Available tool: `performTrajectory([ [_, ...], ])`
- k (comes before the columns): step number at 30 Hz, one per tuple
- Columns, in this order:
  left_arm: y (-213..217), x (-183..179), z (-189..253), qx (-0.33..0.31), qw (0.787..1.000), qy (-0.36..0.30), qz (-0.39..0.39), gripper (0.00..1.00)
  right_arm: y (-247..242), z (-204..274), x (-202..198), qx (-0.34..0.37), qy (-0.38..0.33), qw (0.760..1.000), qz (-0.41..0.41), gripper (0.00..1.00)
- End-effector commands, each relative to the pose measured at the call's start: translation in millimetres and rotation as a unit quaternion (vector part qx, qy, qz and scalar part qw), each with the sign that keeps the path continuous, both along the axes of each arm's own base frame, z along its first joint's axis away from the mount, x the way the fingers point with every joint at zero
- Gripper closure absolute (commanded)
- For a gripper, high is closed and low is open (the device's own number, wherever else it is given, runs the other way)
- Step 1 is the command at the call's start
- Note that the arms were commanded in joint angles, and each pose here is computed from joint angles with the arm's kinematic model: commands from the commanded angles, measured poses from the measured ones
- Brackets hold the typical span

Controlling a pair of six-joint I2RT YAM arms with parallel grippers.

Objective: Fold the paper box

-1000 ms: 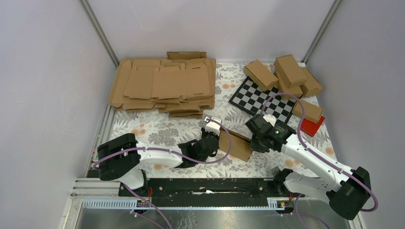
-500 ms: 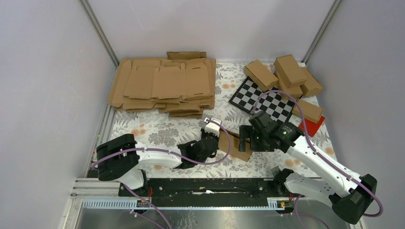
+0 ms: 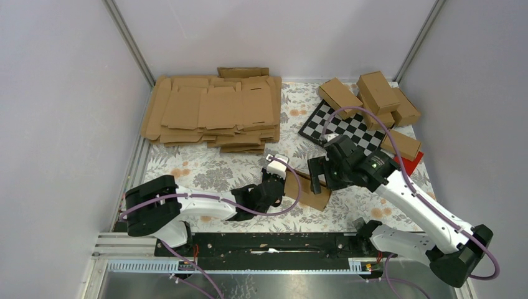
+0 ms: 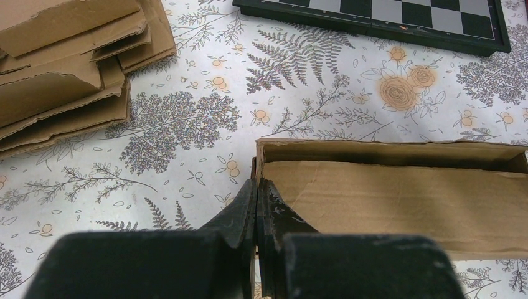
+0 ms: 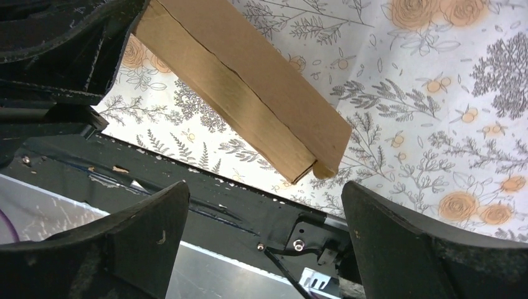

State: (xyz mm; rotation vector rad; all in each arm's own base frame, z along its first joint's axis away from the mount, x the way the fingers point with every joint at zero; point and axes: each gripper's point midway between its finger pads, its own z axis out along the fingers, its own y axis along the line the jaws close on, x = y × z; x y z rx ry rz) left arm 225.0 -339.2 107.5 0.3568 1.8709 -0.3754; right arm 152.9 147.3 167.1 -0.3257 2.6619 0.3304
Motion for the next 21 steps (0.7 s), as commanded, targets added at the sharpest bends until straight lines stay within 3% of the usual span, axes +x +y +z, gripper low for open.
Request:
performTrajectory([
  [1,-0.3,-7.9,0.7,-0.005,1.000,0.002,-0.018,1.00,19.7,2.9,11.7,0.020,-0.031,0.997,0.066,0.00],
  [21,1.4,-11.6,3.2,-0.028,0.999,0.004,-0.024,1.00,46.1,-33.2,17.8,0.031,-0.021,0.995,0.090,0.01],
])
